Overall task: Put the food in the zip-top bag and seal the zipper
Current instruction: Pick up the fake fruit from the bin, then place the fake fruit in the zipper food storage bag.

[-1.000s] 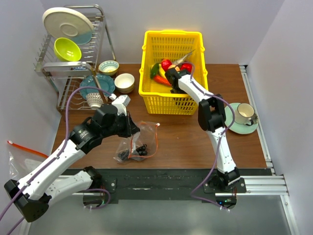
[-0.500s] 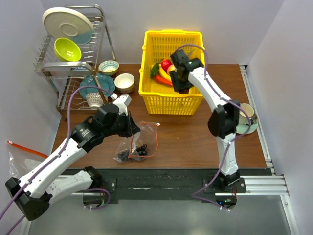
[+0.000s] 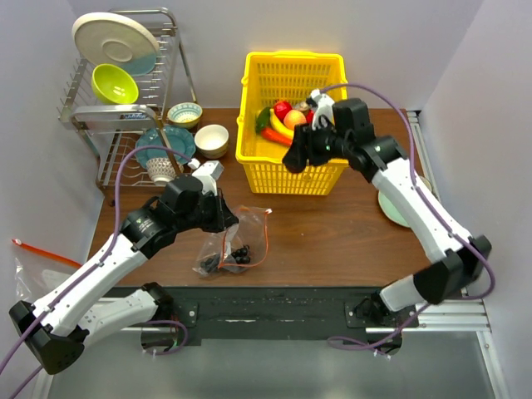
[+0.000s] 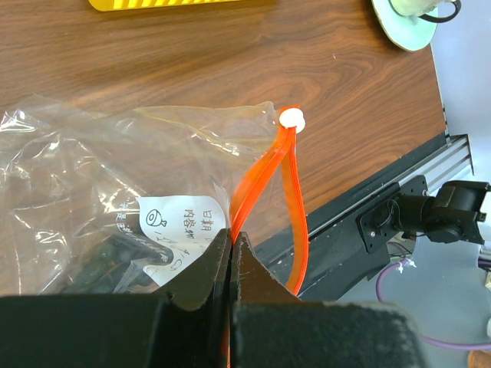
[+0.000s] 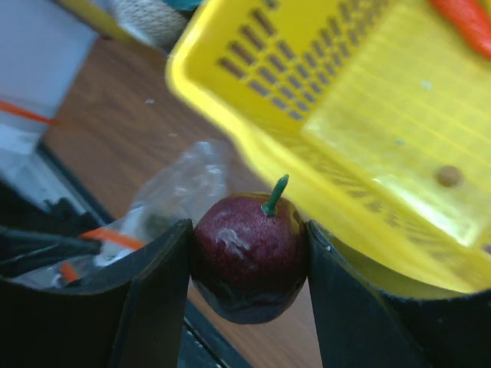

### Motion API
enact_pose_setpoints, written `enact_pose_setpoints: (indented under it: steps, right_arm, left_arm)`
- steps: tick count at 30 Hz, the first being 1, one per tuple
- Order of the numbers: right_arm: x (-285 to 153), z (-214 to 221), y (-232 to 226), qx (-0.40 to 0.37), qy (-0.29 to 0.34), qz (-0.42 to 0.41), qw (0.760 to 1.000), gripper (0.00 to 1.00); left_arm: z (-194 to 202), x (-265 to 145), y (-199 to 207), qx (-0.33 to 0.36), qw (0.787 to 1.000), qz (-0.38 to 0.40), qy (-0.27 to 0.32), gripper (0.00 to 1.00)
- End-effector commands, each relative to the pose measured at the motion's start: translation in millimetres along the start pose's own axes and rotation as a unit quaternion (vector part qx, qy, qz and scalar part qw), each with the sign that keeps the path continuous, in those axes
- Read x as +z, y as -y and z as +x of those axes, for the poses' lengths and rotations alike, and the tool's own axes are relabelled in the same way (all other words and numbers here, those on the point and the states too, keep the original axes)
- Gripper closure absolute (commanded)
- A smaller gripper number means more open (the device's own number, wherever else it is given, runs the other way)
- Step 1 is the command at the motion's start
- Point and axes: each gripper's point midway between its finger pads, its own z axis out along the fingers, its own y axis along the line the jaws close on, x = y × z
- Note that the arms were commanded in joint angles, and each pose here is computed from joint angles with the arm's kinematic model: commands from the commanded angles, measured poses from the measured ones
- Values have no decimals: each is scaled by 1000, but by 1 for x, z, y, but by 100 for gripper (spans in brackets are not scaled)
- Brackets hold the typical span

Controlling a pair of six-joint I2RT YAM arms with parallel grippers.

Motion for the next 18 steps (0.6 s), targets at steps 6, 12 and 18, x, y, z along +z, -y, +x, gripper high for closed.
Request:
enact_pose_setpoints:
  steps: [6,12,18]
  right_arm:
    - [-48,52,-116,-30,35,-194,980,71]
    - [-36,113,-156,25,4,-251,968,75]
    - [-15,136,-164,45,3,-242,969,76]
  left_arm:
    - [-22,-7,11,17,999,14,32,100]
    - [-24,-5,15,18,999,21,32,100]
    - [-21,-8,17,15,999,30,29,100]
